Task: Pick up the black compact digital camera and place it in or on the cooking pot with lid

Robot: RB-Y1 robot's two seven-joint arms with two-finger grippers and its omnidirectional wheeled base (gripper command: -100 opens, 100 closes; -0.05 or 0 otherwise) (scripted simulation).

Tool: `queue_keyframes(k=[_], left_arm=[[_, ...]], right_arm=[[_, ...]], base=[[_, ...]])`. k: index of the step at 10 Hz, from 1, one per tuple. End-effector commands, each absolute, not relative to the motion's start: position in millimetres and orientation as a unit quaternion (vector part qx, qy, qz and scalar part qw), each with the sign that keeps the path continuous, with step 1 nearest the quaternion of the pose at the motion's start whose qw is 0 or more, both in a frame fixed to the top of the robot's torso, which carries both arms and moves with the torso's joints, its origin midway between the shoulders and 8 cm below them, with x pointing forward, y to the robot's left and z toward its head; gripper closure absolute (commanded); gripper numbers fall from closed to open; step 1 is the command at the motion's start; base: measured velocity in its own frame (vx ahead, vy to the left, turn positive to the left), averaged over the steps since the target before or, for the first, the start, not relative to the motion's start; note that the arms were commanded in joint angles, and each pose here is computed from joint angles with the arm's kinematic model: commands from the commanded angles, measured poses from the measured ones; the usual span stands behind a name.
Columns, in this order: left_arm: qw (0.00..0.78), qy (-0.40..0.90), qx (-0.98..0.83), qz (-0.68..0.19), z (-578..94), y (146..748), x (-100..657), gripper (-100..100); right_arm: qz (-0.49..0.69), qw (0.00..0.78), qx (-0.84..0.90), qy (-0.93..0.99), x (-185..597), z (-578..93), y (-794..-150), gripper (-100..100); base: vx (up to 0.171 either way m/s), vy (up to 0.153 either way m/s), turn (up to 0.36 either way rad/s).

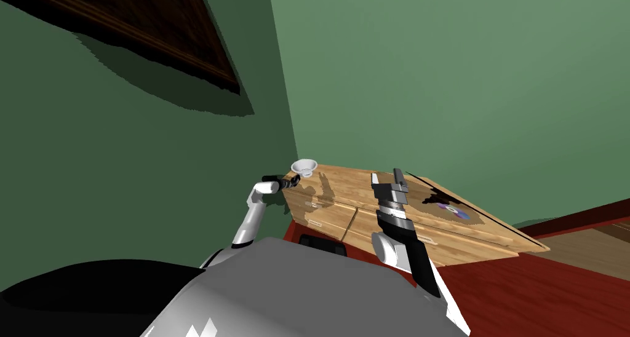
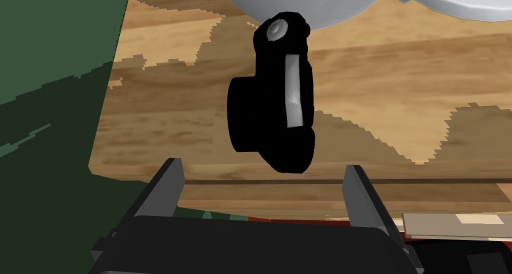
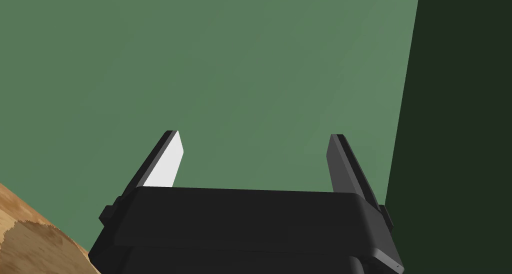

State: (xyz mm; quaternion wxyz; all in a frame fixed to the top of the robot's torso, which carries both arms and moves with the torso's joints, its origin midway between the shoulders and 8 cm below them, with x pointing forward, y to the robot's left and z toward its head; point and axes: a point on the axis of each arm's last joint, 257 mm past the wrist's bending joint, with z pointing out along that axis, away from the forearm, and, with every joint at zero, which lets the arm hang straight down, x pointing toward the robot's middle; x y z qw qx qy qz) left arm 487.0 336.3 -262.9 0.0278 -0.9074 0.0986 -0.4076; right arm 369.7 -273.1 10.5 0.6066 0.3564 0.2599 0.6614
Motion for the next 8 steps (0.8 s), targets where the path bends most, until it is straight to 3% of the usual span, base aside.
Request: queue_keyframes(k=[1,2,3,5,6,8], left_arm=[[0.028,0.099,-0.907,-0.408,-262.9,336.3,487.0,-100],[0.028,0.099,-0.907,-0.408,-262.2,336.2,487.5,0],[0.027,0.098,-0.906,-0.411,-268.8,335.5,491.1,-100],[0.027,0.098,-0.906,-0.41,-268.9,336.0,491.1,-100],[0.027,0.098,-0.906,-0.411,-268.9,336.0,491.6,100],[0.026,0.098,-0.906,-0.411,-269.2,335.3,491.4,100]], right_arm=[[0.661,0.607,0.356,0.26,369.7,10.5,-273.1,0],[0.662,0.607,0.356,0.26,369.8,10.6,-273.0,0],[0.662,0.607,0.356,0.26,369.8,10.6,-273.0,0],[0.662,0.607,0.356,0.26,369.8,10.6,-273.0,0],[0.662,0.607,0.356,0.26,369.8,10.6,-273.0,0],[0.662,0.607,0.356,0.26,369.8,10.6,-273.0,0]], base=[[0.122,-0.009,-0.012],[0.023,-0.001,0.003],[0.033,0.002,0.002],[0.031,0.001,0.002],[0.0,0.0,0.0],[0.0,0.0,0.0]])
